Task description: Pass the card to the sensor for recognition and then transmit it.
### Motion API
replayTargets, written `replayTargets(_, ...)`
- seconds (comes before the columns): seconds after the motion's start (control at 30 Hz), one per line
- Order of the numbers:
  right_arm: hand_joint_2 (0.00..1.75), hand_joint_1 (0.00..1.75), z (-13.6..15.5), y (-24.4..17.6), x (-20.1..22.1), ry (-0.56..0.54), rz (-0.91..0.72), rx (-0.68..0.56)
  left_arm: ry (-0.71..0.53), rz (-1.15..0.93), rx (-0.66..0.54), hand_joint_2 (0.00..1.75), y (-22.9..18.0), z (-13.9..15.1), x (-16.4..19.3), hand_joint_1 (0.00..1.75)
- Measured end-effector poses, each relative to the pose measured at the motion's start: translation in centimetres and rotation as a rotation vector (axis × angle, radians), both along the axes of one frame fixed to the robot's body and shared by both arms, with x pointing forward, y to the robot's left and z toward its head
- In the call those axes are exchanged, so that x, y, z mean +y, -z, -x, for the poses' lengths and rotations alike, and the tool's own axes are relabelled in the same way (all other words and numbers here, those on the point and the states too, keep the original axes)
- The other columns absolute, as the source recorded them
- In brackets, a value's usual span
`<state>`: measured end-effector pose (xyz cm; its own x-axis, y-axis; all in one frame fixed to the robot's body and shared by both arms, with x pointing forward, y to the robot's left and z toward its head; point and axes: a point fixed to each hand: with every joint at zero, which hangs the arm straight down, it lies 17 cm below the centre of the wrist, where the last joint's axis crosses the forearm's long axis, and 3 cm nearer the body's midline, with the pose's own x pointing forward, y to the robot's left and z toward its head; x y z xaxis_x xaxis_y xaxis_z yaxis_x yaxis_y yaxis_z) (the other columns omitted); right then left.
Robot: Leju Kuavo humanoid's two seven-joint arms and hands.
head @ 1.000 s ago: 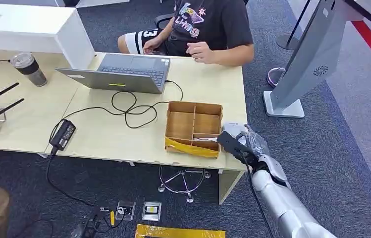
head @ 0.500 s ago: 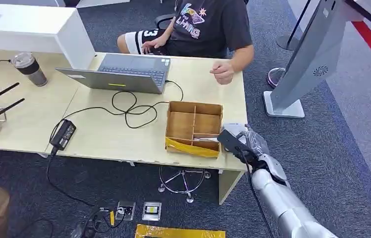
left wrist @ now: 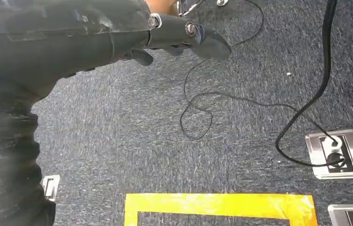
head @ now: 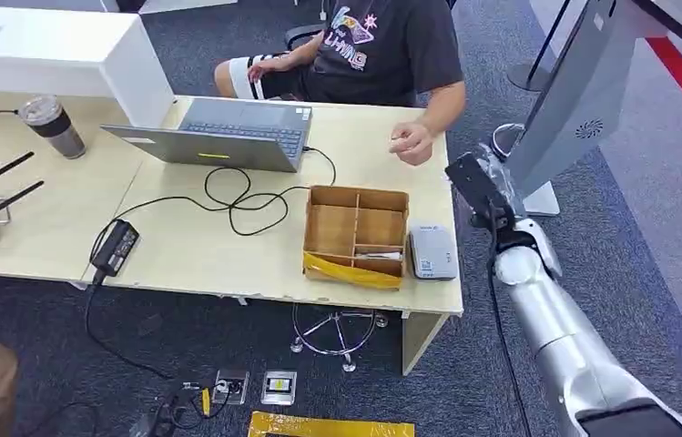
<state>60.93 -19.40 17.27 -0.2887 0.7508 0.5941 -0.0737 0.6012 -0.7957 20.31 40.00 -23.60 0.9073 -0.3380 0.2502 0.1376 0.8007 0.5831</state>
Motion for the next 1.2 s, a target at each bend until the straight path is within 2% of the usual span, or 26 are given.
replayTargets(0.1,1.75,1.75,-1.0,-5.1,0.0,0.002,-0.073,-0.098,0.0,0.0,0.001,1.75,0.0,0.0,0.0,0.0)
replayTargets(0.23,1.75,1.75,-1.4,-9.3,-0.4,0.013,-0.131,-0.181,0.0,0.001,0.001,1.75,0.0,0.1,-0.1,0.0)
replayTargets(0.5,1.75,1.75,-0.7,-13.3,-0.4,-0.003,-0.168,-0.281,0.0,0.003,0.002,1.75,0.1,0.2,-0.2,0.0)
replayTargets(0.7,1.75,1.75,0.7,-16.3,2.5,-0.046,-0.055,-0.36,0.019,0.005,0.004,1.75,0.1,-0.1,-0.5,0.0)
replayTargets(0.83,1.75,1.75,0.8,-17.6,5.4,-0.087,0.087,-0.429,0.029,0.009,-0.002,1.75,-0.2,-1.0,-0.8,0.0)
replayTargets(0.97,1.75,1.75,-0.4,-16.8,7.4,-0.107,0.249,-0.422,0.038,0.017,-0.011,1.75,-0.4,-2.0,-1.3,0.0)
replayTargets(1.2,1.75,1.75,-1.9,-12.0,8.5,-0.12,0.43,-0.291,0.045,0.03,-0.019,1.75,-0.5,-2.6,-2.0,0.0)
